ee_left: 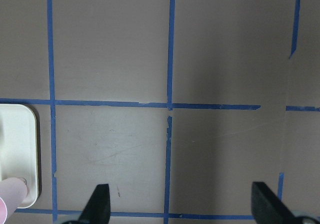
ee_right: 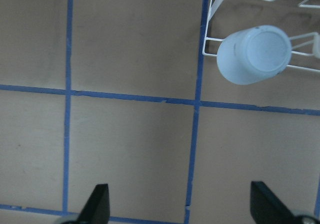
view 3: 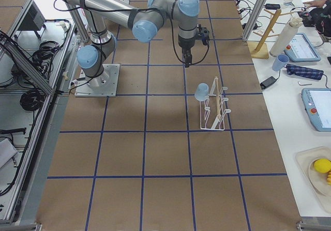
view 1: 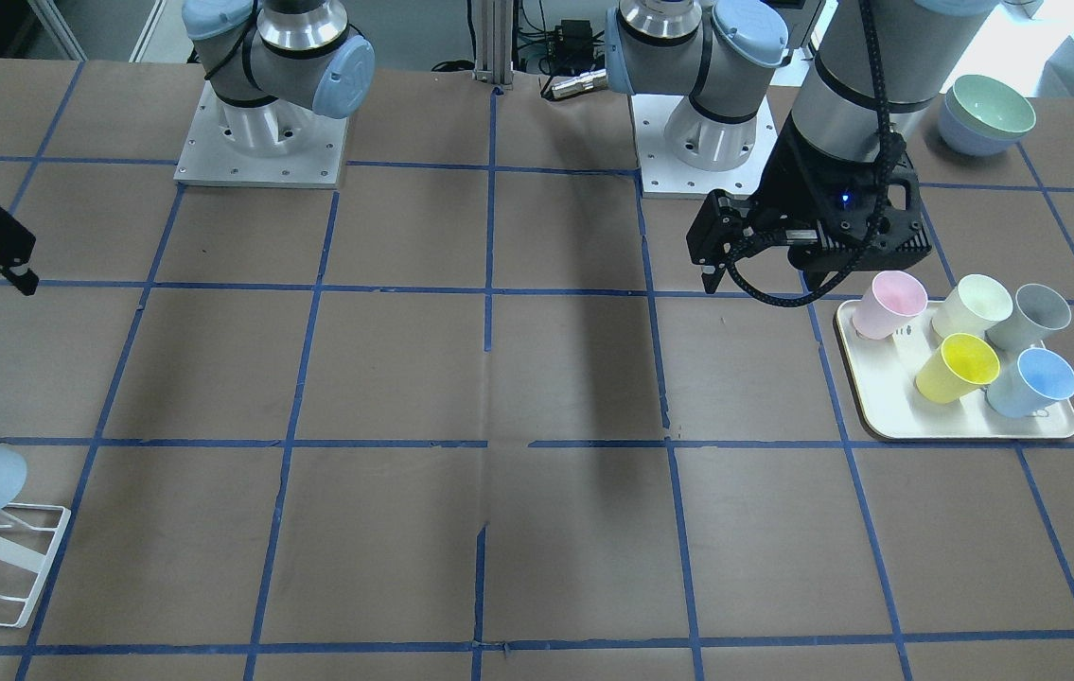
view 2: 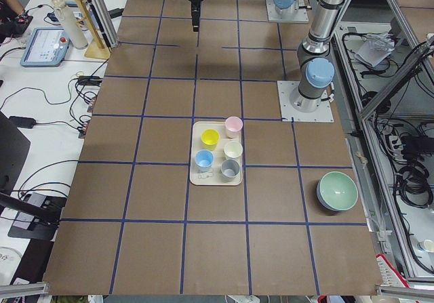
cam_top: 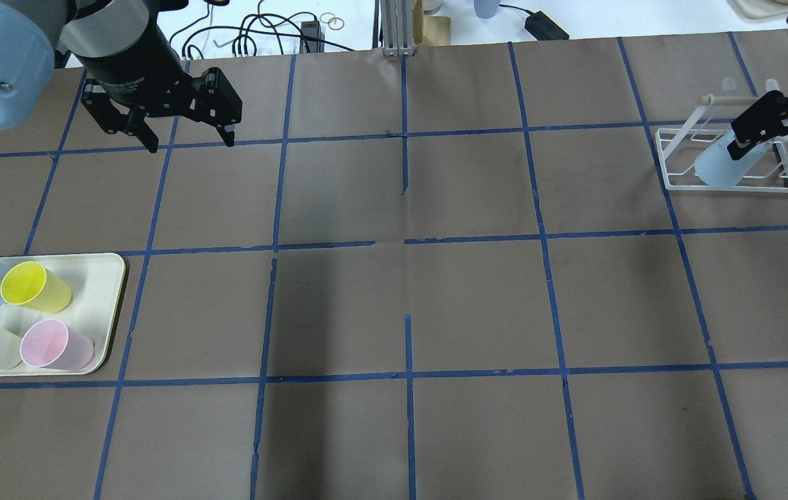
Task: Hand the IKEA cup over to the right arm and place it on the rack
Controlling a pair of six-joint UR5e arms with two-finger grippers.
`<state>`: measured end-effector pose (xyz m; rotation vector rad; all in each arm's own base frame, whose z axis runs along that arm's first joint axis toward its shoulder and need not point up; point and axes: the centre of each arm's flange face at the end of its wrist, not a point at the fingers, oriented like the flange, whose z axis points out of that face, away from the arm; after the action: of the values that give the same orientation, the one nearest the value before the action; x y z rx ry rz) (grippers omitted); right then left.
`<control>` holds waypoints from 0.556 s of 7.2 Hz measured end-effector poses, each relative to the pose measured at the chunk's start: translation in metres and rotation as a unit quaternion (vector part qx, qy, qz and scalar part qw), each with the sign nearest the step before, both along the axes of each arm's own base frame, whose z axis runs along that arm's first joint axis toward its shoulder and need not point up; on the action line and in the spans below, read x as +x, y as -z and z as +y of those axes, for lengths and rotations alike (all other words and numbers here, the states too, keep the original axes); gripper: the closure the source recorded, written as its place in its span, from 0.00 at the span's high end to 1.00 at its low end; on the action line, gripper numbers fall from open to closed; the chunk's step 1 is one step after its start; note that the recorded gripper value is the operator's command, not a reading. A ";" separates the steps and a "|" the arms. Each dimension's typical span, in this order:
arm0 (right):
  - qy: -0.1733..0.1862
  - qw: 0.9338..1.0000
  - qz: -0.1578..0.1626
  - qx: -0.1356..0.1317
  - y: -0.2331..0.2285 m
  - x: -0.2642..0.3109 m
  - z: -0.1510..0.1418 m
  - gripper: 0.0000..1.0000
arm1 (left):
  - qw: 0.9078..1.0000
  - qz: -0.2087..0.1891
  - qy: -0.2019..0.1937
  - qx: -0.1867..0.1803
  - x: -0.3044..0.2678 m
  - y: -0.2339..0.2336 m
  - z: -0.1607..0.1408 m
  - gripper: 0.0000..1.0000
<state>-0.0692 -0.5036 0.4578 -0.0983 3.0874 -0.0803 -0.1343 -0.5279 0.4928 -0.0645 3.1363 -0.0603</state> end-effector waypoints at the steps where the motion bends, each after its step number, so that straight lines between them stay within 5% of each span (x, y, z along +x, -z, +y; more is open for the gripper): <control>1: 0.014 1.000 0.002 -0.001 -0.018 0.038 0.014 1.00 | 1.000 0.000 0.000 0.000 0.000 0.000 0.000 1.00; 4: 0.036 0.999 -0.001 0.025 -0.035 0.149 0.050 1.00 | 1.000 0.000 0.000 0.001 0.000 0.001 0.000 1.00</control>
<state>0.0800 -0.4532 0.4926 0.0142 3.0876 -0.0049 -0.1345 -0.5284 0.4919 -0.0640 3.1365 -0.0577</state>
